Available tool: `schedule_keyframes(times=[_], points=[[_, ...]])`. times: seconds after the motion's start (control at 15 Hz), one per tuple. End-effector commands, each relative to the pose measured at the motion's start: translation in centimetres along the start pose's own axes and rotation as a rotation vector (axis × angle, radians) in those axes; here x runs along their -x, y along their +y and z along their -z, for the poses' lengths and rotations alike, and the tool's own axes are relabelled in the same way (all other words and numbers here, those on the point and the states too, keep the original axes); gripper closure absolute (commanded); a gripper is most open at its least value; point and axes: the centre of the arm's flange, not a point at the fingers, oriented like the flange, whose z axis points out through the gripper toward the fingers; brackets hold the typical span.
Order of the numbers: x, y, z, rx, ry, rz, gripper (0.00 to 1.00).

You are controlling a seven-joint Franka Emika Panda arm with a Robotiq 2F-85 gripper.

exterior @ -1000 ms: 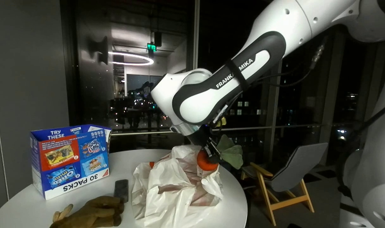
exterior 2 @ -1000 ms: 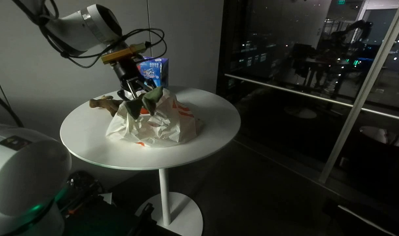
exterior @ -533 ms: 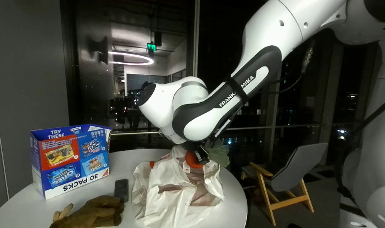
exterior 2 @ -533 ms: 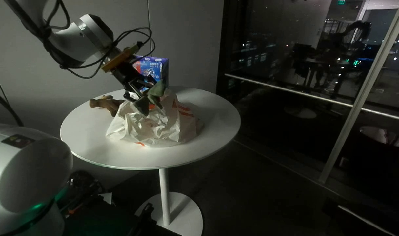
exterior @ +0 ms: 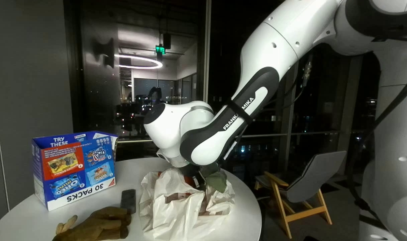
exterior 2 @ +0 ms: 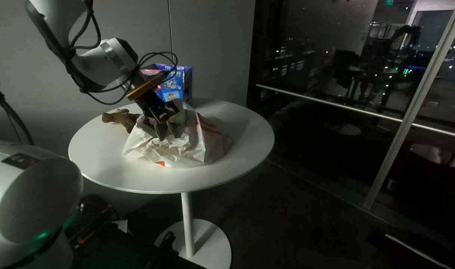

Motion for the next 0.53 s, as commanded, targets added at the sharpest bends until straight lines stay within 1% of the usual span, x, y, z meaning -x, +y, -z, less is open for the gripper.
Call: schedule_keyframes(times=[0.0, 0.2, 0.33, 0.47], points=[[-1.1, 1.3, -0.3, -0.003, 0.135, -0.027, 0.95], [-1.5, 2.1, -1.2, -0.018, 0.175, -0.043, 0.95], [-1.7, 2.8, -2.2, -0.063, 0.208, -0.054, 0.94], [-2.0, 3.3, -3.4, -0.087, 0.196, -0.057, 0.94]])
